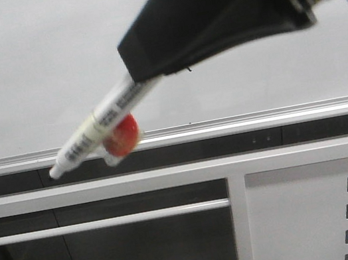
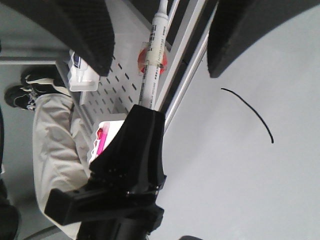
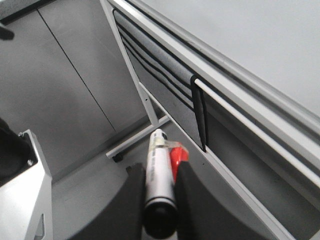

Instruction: Write number 1 on whiteboard

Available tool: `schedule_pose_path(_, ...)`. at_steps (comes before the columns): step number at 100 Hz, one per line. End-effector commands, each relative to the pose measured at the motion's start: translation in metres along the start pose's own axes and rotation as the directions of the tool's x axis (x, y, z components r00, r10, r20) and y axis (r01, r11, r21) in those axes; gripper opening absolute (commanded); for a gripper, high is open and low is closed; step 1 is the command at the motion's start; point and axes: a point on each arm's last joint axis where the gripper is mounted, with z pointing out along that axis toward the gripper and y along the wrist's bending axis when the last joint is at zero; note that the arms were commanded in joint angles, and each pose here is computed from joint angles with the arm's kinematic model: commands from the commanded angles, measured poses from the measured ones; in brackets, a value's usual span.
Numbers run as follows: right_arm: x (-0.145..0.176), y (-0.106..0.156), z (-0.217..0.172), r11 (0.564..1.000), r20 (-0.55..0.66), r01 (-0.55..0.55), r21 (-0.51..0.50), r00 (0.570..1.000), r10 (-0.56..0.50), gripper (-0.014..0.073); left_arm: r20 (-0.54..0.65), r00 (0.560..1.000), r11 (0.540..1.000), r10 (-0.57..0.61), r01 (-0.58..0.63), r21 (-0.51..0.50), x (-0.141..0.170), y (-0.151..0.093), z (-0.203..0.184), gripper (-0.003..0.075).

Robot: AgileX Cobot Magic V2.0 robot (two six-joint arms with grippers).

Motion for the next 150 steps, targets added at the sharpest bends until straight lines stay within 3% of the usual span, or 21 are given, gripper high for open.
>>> schedule_pose_path(1, -0.024, -0.002, -0.003, 1.000, 0.063, -0.010, 0.008, 0.998, 0.009, -0.0061, 0.006, 1.000, 0.998, -0.015, 0.015, -0.053, -0.005, 0.010, 0.003, 0.0391)
schedule_pose_path(28, -0.044, -0.004, 0.004, 1.000, 0.063, -0.015, -0.008, 0.998, 0.015, -0.0061, -0.101, 0.994, 0.999, -0.034, 0.031, -0.027, 0.013, 0.019, 0.024, 0.0388)
schedule_pose_path(54, -0.037, -0.029, -0.001, 0.992, -0.027, -0.123, 0.016, 0.992, 0.124, -0.0061, -0.189, 0.980, 0.998, -0.058, 0.052, -0.033, 0.030, 0.026, 0.039, 0.0388)
schedule_pose_path(75, -0.033, -0.036, -0.005, 0.989, -0.075, -0.147, 0.010, 0.986, 0.147, -0.0061, -0.240, 0.968, 0.998, -0.067, 0.070, 0.002, 0.039, 0.032, 0.054, 0.0372)
schedule_pose_path(104, -0.049, -0.031, -0.010, 0.994, -0.058, -0.111, -0.017, 0.992, 0.110, -0.0061, -0.236, 0.969, 0.996, -0.072, 0.081, 0.031, 0.030, 0.055, 0.077, 0.0342)
schedule_pose_path(137, -0.062, -0.029, -0.015, 0.997, -0.030, -0.076, -0.023, 0.997, 0.076, -0.0061, -0.190, 0.980, 0.981, -0.058, 0.090, 0.169, 0.022, 0.041, 0.088, 0.0335)
schedule_pose_path(150, -0.062, -0.028, -0.015, 0.997, -0.042, -0.076, -0.035, 0.996, 0.074, -0.0061, -0.199, 0.980, 0.988, -0.028, 0.058, 0.146, 0.019, 0.037, 0.093, 0.0335)
